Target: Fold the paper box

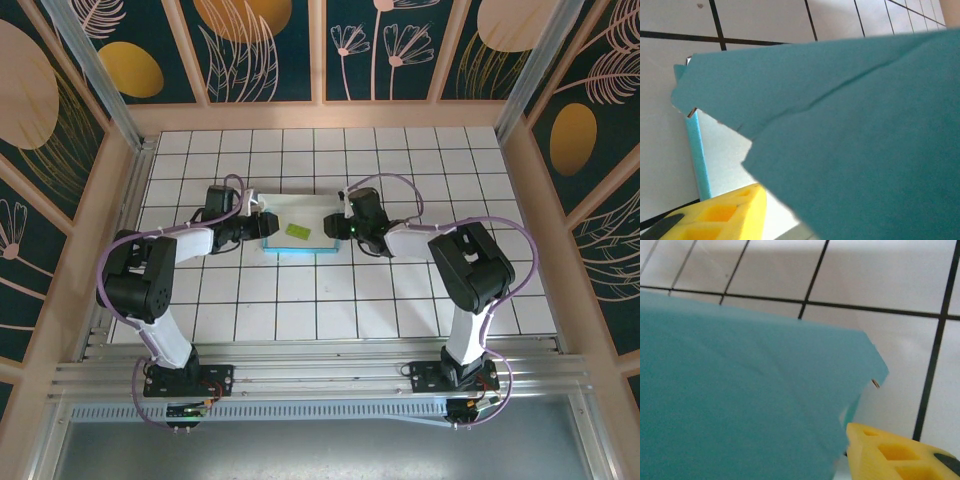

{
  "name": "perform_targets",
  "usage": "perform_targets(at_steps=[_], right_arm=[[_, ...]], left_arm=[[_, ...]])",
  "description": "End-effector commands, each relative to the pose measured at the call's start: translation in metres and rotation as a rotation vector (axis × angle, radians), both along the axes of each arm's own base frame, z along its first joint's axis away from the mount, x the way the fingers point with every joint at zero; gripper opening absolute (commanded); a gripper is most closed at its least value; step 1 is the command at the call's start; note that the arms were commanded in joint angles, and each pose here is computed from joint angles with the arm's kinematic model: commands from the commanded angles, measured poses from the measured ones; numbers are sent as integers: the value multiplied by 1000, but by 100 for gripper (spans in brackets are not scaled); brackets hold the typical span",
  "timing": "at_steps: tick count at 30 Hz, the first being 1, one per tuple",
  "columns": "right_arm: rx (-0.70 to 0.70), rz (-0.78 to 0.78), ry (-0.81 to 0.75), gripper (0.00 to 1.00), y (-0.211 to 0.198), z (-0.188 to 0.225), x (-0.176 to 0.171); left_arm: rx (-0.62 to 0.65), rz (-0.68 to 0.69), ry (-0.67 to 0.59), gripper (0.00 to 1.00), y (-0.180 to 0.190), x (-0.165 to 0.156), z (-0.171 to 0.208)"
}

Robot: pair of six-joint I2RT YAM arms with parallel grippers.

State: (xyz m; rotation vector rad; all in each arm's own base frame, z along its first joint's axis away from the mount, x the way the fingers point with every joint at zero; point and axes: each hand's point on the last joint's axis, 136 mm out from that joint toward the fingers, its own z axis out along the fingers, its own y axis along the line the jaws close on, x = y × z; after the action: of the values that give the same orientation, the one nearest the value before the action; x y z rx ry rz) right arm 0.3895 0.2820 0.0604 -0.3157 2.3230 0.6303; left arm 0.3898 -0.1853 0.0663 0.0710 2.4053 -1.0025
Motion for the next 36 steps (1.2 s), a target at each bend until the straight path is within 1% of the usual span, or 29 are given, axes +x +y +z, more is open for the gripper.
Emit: perform_targets(at_steps=[1,3,7,8,11,12,15,17,19,21,22,24,25,28,29,32,36], right_arm=[[-5,-10,-78,48,-4,14,3],[6,-13,-82,47,-5,16,2],[69,-4,-124,49,-2,42,-3],[82,0,-138,51,-2,50,-5],[106,2,-166,57,-6,66,-11],[110,1,-175,59,-8,71,-13],[111,3,-198,65,-14,83,-18],[100,3,-219,72,-20,93,-20],[76,13,-236,78,-27,100,-20],[47,65,-236,82,-25,104,-23],[34,61,-230,83,-37,105,-14],[28,95,-208,86,-43,106,-6],[30,115,-195,87,-44,107,-1],[38,175,-141,88,-43,105,14],[46,195,-131,87,-40,106,17],[78,223,-109,82,-29,109,27],[100,198,-97,75,-23,110,42]], left_arm=[[-3,-24,-5,42,-3,-9,3],[-7,-25,-6,43,-3,-11,3],[-5,-14,-82,44,0,-15,27],[-2,-7,-99,46,2,-17,33],[-5,12,-148,56,5,-22,50],[-3,22,-164,57,7,-23,56],[14,41,-201,58,14,-32,68],[57,69,-233,58,23,-34,76],[132,121,-261,58,37,-33,83],[231,209,-270,59,57,-24,88],[277,240,-273,60,65,-18,91],[330,253,-283,62,70,-6,96],[342,237,-283,65,69,2,97],[329,148,-270,69,57,17,95],[300,128,-297,71,51,26,106],[248,69,-301,75,40,36,110],[253,58,-291,76,37,50,106]])
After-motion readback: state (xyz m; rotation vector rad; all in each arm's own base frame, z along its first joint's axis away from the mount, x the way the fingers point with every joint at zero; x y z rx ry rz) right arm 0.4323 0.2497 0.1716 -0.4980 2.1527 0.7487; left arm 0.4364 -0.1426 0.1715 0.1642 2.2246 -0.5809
